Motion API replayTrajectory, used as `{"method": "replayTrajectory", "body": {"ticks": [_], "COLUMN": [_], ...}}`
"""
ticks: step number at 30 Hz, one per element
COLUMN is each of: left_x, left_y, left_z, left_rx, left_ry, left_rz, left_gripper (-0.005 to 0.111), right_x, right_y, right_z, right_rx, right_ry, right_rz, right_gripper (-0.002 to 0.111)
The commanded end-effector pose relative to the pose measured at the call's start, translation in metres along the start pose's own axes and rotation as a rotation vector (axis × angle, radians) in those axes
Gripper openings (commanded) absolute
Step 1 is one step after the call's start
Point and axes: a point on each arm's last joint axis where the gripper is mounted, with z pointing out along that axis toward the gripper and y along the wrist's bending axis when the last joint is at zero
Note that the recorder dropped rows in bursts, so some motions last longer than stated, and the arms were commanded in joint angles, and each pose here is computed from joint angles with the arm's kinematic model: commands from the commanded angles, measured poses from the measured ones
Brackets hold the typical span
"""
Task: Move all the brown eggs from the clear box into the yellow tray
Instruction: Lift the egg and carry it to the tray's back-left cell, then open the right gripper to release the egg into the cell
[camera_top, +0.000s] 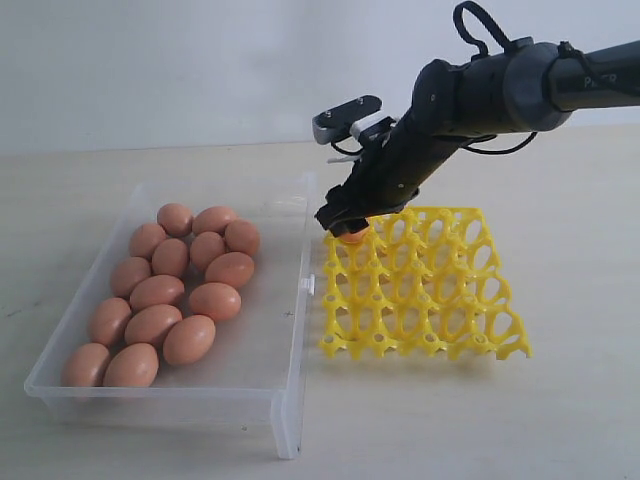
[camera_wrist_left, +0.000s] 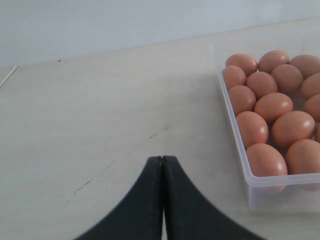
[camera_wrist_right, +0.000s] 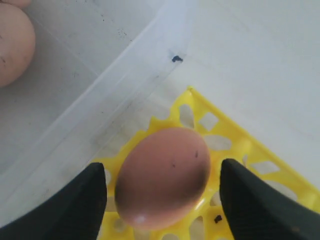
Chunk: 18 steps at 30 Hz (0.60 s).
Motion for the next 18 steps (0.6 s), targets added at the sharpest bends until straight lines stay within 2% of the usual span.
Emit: {"method": "replayTrajectory", "body": {"ticks": [1, 10, 18], "left_x": [-0.002, -0.002, -0.002], "left_y": [0.0, 0.0, 0.0], "left_z": [-0.001, -0.001, -0.001], "left_rx": [0.006, 0.006, 0.006], "left_ry": [-0.016, -0.016, -0.016], "left_rz": [-0.007, -0.007, -0.007], "left_gripper": [0.0, 0.0, 0.0], "right_x": [-0.01, -0.025, -0.033], "right_y": [-0.001, 0.005, 0.051], "right_z": [-0.016, -0.054, -0.074], "right_rx": [0.015, 0.017, -0.072], "right_ry": [-0.049, -0.133, -0.112], "right_rz": [0.007, 0.034, -0.015], "right_gripper": [0.063, 0.063, 0.059]}}
